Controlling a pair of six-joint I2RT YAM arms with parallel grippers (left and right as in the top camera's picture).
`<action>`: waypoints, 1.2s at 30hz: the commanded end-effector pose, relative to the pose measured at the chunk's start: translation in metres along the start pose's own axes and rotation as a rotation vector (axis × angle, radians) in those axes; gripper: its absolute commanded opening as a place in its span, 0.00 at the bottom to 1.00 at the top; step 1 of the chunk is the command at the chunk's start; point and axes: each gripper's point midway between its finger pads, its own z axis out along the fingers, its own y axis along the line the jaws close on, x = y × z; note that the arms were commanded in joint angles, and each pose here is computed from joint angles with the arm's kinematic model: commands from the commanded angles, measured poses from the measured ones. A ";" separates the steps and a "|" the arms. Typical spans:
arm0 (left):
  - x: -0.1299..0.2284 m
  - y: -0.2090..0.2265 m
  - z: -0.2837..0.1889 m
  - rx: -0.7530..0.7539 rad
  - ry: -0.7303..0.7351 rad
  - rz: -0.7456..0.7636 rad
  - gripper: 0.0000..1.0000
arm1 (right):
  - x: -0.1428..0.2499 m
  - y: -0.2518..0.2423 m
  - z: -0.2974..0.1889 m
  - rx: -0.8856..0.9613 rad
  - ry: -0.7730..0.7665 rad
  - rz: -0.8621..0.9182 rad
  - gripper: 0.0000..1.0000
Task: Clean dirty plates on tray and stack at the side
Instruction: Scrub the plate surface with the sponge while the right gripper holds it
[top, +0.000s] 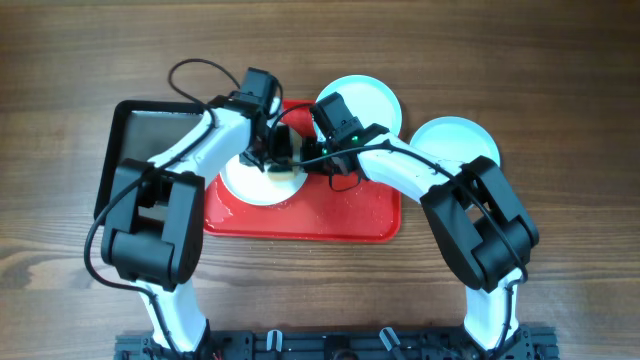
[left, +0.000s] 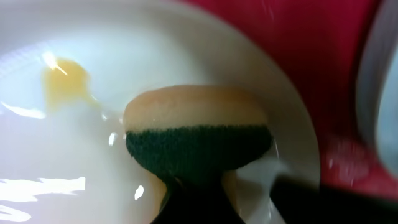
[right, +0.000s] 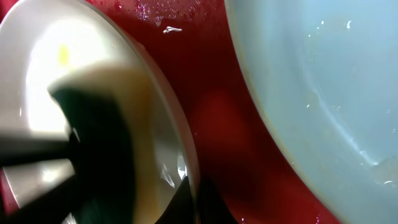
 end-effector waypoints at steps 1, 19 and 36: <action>-0.012 0.059 0.020 -0.164 -0.050 -0.209 0.04 | 0.014 0.004 0.008 -0.020 0.059 -0.006 0.04; 0.054 0.121 -0.003 -0.326 0.229 -0.351 0.04 | 0.014 0.004 0.008 -0.019 0.062 -0.022 0.04; 0.104 0.054 -0.009 0.040 0.489 0.250 0.04 | 0.011 0.003 0.007 -0.027 0.056 -0.018 0.04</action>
